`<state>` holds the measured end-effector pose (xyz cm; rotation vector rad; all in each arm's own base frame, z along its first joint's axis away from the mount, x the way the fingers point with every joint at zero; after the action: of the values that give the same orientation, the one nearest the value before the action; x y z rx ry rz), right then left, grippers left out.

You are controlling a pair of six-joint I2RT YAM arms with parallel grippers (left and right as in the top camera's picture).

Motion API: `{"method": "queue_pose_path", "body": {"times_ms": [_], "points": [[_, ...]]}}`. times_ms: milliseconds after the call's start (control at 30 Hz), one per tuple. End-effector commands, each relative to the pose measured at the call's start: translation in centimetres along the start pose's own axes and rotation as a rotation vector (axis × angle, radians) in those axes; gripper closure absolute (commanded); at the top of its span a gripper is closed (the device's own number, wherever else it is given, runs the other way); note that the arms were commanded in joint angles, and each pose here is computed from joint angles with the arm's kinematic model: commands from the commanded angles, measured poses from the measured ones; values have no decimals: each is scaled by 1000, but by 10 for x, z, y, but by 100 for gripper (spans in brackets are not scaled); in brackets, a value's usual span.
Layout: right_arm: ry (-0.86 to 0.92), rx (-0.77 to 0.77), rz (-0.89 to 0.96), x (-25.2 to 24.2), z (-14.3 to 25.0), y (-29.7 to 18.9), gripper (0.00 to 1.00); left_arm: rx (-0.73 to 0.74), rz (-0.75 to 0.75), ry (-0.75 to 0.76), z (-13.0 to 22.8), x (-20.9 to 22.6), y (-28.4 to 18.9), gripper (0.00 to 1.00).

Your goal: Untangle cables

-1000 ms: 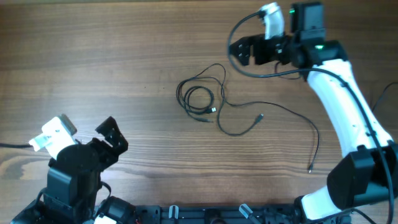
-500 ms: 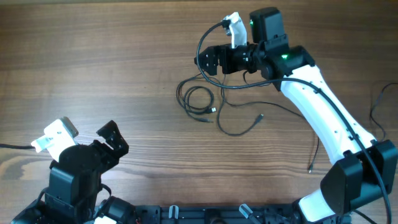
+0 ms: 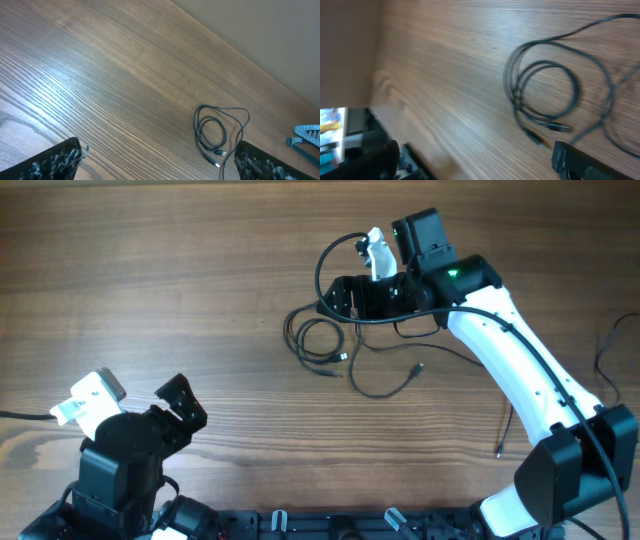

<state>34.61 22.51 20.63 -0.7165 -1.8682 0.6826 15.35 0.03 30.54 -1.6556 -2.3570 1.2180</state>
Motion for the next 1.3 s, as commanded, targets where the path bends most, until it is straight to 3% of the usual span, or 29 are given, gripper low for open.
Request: {"method": "queue_pose_path", "body": {"times_ms": [0, 200, 533, 667, 1000, 1267], "points": [[-24, -27, 110, -15, -4, 1, 0, 5, -8, -8, 2, 1, 2, 0], [49, -130, 209, -28, -23, -3, 0, 5, -8, -7, 2, 1, 2, 0], [90, -186, 192, -36, -41, 17, 0, 5, -8, -8, 2, 1, 2, 0], [-15, -134, 213, -51, -38, 37, 0, 5, -8, -8, 2, 1, 2, 0], [-430, 13, 157, -67, -22, 75, 16, 5, -8, -7, 2, 1, 2, 0], [-420, 91, 132, -94, -7, 115, 12, 5, -9, -8, 2, 1, 2, 0]]}}
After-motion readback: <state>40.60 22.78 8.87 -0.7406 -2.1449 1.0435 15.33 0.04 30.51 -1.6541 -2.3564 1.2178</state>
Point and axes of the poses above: each gripper's point midway between its finger pads, its own y axis out along the fingers, its own x axis along the line the jaws close on, z = x × y, the point moved 3 cm from there along -y, back along the fingers, and after that the axes turned 3 degrees about -y, right-handed, at the moved point
